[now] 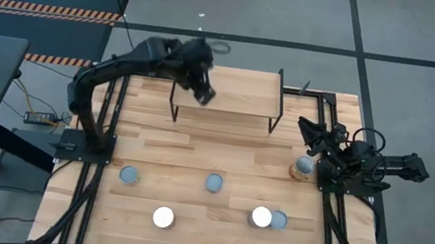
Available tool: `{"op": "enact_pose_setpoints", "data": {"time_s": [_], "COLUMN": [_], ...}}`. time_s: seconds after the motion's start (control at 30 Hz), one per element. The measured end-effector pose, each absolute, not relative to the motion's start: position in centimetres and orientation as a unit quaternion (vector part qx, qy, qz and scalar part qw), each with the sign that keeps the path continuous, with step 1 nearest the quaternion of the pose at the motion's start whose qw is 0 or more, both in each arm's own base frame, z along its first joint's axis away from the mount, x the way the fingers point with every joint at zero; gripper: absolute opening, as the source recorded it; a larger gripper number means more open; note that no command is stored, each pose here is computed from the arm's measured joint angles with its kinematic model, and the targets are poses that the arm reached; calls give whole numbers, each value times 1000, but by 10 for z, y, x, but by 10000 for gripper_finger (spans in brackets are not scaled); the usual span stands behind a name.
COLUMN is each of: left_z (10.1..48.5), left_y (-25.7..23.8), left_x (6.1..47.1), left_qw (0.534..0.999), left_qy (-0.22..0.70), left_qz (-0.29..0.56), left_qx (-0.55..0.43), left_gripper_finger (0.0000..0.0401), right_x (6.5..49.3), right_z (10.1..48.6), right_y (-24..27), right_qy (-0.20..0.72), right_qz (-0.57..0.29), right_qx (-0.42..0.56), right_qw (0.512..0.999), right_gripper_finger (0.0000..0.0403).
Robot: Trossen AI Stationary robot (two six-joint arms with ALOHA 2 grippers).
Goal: Pick and place cans onto a shelf
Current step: Put the canned peaches on the shelf
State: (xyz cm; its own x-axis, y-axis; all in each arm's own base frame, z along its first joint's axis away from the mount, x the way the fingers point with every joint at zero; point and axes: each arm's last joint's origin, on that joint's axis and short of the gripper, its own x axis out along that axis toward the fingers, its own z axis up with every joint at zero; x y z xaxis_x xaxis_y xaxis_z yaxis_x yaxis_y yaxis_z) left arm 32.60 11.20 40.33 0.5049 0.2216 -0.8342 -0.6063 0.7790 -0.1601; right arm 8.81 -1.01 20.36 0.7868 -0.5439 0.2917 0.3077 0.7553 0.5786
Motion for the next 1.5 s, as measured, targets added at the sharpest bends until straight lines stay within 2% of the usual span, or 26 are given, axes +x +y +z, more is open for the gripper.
{"op": "enact_pose_setpoints", "data": {"time_s": [0.17, 0.43, 0.53, 0.63, 0.73, 0.87, 1.03, 1.3, 1.5], "left_z": [407, 423, 429, 426, 418, 406, 389, 358, 338], "left_y": [56, -5, -15, -16, -19, -32, -49, -85, -104], "left_x": [338, 314, 298, 275, 252, 219, 185, 177, 185], "left_qw": [865, 873, 873, 850, 844, 850, 868, 886, 896], "left_qy": [447, 454, 452, 483, 491, 482, 456, 441, 419], "left_qz": [164, 168, 179, 208, 217, 207, 184, 118, 95], "left_qx": [-156, -60, -40, -19, -24, -47, -68, -81, -111], "left_gripper_finger": [201, 201, 201, 201, 201, 207, 233, 304, 310], "right_x": [94, 133, 159, 183, 202, 222, 235, 241, 250], "right_z": [228, 280, 285, 283, 281, 282, 282, 254, 247], "right_y": [-2, 36, 62, 93, 122, 154, 181, 198, 191], "right_qy": [-112, 137, 254, 364, 435, 479, 496, 570, 587], "right_qz": [-212, -118, -84, -47, -12, 4, 9, 27, 32], "right_qx": [228, 155, 108, 56, 21, 9, 14, -11, -13], "right_qw": [944, 971, 958, 928, 900, 878, 868, 821, 809], "right_gripper_finger": [174, 174, 174, 175, 185, 216, 282, 389, 391]}}
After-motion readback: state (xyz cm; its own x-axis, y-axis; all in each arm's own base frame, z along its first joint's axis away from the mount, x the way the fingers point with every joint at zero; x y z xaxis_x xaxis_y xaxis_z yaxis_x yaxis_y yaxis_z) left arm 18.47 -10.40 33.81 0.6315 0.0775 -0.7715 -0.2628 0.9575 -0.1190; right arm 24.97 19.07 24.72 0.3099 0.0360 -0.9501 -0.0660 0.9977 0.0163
